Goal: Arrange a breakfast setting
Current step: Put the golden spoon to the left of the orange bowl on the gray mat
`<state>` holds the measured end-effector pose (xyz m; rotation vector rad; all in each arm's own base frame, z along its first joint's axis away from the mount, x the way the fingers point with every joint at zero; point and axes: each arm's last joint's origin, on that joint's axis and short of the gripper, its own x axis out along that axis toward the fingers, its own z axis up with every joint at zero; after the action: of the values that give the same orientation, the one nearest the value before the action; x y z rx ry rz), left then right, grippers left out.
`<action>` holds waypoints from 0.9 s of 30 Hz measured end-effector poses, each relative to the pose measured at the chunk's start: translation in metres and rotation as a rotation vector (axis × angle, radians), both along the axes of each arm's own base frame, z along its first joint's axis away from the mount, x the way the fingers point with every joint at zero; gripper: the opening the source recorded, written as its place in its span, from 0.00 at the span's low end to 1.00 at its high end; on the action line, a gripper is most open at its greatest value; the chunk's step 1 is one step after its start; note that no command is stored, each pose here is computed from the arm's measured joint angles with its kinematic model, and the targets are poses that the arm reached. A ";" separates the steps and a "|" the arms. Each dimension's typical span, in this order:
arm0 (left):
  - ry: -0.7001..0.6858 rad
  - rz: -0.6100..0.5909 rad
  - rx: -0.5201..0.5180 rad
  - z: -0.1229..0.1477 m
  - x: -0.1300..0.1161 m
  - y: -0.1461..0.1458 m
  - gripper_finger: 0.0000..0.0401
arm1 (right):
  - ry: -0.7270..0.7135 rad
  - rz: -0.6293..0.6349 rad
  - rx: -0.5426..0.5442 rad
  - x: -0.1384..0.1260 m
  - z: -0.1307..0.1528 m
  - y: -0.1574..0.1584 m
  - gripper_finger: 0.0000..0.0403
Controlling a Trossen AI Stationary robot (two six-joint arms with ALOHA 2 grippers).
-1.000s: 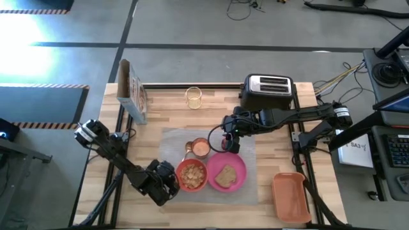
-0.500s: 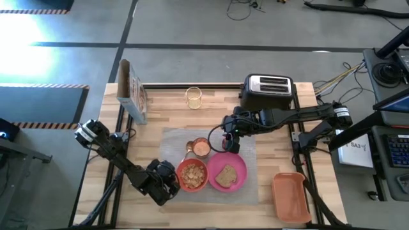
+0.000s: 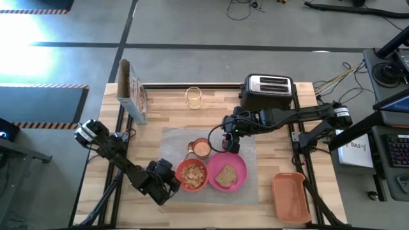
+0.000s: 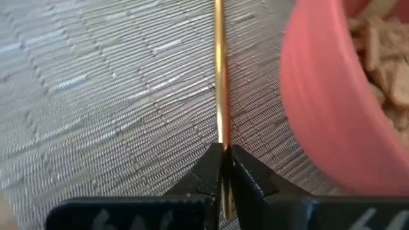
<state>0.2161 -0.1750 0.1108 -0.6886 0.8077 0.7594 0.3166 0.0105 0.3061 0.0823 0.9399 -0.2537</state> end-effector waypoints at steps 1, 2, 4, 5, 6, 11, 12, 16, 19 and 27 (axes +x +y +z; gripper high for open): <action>0.005 0.023 -0.005 0.001 -0.002 0.001 0.02 | 0.000 0.000 0.000 0.000 0.000 0.000 0.40; 0.013 0.048 -0.008 0.001 -0.004 0.002 0.02 | 0.000 0.000 0.000 0.000 0.000 0.000 0.40; 0.023 0.105 -0.011 0.002 -0.008 0.004 0.01 | 0.000 -0.001 0.000 0.000 0.000 0.000 0.40; 0.027 0.131 -0.021 0.002 -0.010 0.005 0.01 | 0.000 0.000 0.000 0.000 0.000 0.000 0.40; 0.030 0.155 -0.033 0.002 -0.010 0.005 0.01 | 0.000 0.000 0.000 0.000 0.000 0.000 0.40; 0.018 0.245 -0.080 0.004 -0.015 0.004 0.01 | 0.000 0.000 0.000 0.000 0.000 0.000 0.40; 0.023 0.263 -0.087 0.005 -0.017 0.005 0.01 | 0.000 0.000 0.000 0.000 0.000 0.000 0.40; 0.118 0.308 -0.054 0.015 -0.020 0.006 0.01 | 0.000 0.000 0.000 0.000 0.000 0.000 0.40; 0.155 0.321 -0.044 0.027 -0.017 0.002 0.01 | 0.000 0.000 0.000 0.000 0.000 0.000 0.40; 0.149 0.328 -0.104 0.041 -0.009 -0.016 0.01 | 0.000 -0.001 0.000 0.000 0.000 0.000 0.40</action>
<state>0.2067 -0.1905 0.1518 -0.8786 0.8854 1.0804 0.3167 0.0104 0.3061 0.0828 0.9397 -0.2541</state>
